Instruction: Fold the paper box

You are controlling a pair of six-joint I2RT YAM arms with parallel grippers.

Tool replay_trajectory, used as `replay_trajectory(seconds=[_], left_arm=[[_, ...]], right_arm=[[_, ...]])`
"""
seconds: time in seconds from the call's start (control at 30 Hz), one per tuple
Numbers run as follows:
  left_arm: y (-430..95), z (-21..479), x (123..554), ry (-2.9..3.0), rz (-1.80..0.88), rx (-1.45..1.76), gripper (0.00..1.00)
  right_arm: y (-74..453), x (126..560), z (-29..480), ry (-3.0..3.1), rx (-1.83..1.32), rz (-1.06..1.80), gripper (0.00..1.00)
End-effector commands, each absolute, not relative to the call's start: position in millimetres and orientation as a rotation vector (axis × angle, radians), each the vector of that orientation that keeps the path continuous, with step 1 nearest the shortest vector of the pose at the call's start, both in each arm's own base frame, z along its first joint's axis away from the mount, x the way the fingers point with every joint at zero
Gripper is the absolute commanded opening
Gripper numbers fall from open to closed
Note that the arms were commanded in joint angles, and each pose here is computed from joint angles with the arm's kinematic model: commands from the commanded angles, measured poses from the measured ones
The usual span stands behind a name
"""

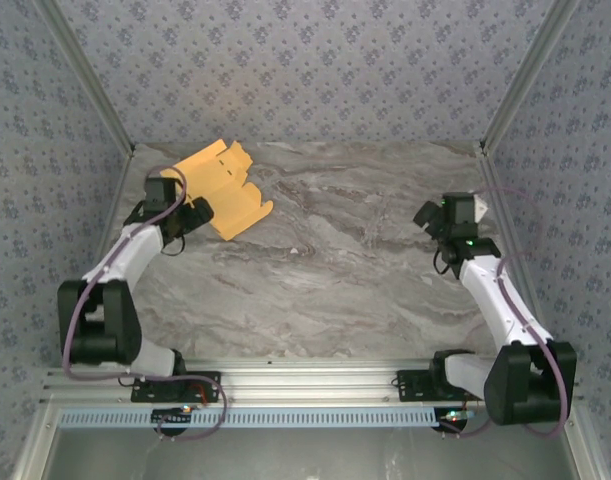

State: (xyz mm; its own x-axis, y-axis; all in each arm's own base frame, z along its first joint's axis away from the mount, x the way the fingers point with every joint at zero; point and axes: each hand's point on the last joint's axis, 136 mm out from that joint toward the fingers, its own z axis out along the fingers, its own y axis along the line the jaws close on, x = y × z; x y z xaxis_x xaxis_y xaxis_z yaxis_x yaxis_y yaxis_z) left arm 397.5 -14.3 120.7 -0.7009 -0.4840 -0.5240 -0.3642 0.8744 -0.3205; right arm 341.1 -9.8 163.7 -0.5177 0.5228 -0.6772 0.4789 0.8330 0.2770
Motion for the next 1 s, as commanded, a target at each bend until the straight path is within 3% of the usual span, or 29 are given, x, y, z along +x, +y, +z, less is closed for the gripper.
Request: replay_trajectory(seconds=[0.0, 0.1, 0.2, 0.3, 0.43, 0.5, 0.63, 0.83, 0.97], left_arm=[[-6.5, 116.2, 414.6, 2.489, -0.15, -0.633, 0.82], [-9.0, 99.1, 433.6, 2.549, -0.134, -0.626, 0.72], [-20.0, 82.4, 446.1, 2.577, -0.169, -0.613, 0.7], [-29.5, 66.9, 450.7, 2.623, -0.182, -0.595, 0.54], [-31.0, 47.9, 441.3, 2.672, -0.166, -0.601, 0.49], [-30.8, 44.0, 437.2, 2.666, -0.168, -0.602, 0.37], [-32.6, 45.5, 437.2, 2.671, -0.166, -0.503, 0.0], [-66.7, 79.9, 409.5, 2.677, -0.229, -0.174, 0.0], [-115.6, 100.3, 374.8, 2.646, -0.433, 0.097, 0.0]], right_arm=[[4.9, 332.7, 165.6, 2.284, 0.605, -0.069, 0.98], [24.0, 333.8, 167.3, 2.298, 0.497, -0.098, 0.98], [35.1, 332.6, 167.3, 2.305, 0.466, -0.099, 0.98], [48.4, 334.0, 165.8, 2.312, 0.427, -0.065, 0.98], [58.2, 334.6, 170.4, 2.316, 0.385, -0.079, 0.98], [63.4, 335.0, 172.1, 2.309, 0.37, -0.068, 0.98], [72.8, 337.5, 180.9, 2.303, 0.348, -0.036, 0.98], [91.8, 337.5, 193.3, 2.31, 0.304, 0.073, 0.98], [111.9, 338.8, 191.9, 2.329, 0.219, 0.186, 0.98]])
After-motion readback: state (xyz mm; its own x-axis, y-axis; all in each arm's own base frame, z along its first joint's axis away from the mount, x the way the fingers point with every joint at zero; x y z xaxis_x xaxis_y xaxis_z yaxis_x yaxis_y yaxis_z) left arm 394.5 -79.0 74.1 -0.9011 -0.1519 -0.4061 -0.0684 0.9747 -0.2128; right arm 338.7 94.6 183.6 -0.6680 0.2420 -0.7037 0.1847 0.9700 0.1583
